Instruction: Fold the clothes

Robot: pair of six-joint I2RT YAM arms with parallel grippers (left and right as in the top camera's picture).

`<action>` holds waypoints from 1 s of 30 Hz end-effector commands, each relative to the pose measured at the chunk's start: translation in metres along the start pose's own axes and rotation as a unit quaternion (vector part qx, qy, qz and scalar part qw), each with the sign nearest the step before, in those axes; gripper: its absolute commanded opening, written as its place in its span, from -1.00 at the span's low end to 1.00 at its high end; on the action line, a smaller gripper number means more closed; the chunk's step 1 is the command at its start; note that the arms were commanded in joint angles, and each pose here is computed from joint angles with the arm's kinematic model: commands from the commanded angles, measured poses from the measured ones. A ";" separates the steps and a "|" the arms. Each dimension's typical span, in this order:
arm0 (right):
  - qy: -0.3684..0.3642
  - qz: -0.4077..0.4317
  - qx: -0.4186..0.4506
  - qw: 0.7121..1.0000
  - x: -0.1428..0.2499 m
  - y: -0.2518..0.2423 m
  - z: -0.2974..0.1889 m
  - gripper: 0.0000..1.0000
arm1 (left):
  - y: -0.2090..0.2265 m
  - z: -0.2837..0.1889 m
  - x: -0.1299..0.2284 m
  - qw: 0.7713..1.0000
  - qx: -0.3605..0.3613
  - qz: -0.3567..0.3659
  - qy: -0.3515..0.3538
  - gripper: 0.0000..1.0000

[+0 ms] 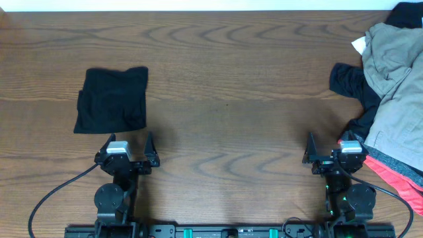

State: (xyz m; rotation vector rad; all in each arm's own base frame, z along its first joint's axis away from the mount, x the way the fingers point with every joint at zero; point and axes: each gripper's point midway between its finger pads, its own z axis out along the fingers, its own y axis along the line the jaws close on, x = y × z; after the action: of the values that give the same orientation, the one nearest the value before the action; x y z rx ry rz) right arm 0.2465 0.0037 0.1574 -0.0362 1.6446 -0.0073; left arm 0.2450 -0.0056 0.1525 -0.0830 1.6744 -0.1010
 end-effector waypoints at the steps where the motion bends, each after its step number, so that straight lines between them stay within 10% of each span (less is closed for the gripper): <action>1: 0.000 -0.006 0.002 1.000 0.001 -0.001 0.000 0.98 | 0.005 0.001 0.016 1.000 -0.013 0.007 0.025 0.96; 30: -0.001 0.067 -0.002 0.998 0.000 0.000 0.000 0.99 | 0.005 0.000 0.014 0.999 -0.013 -0.029 0.021 0.96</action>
State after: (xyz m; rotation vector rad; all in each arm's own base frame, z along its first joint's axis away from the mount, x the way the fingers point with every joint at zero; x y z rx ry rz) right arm 0.2465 0.0038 0.1575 -0.0026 1.6447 0.0244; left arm 0.2450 -0.0056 0.1526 -0.0904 1.6737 -0.1076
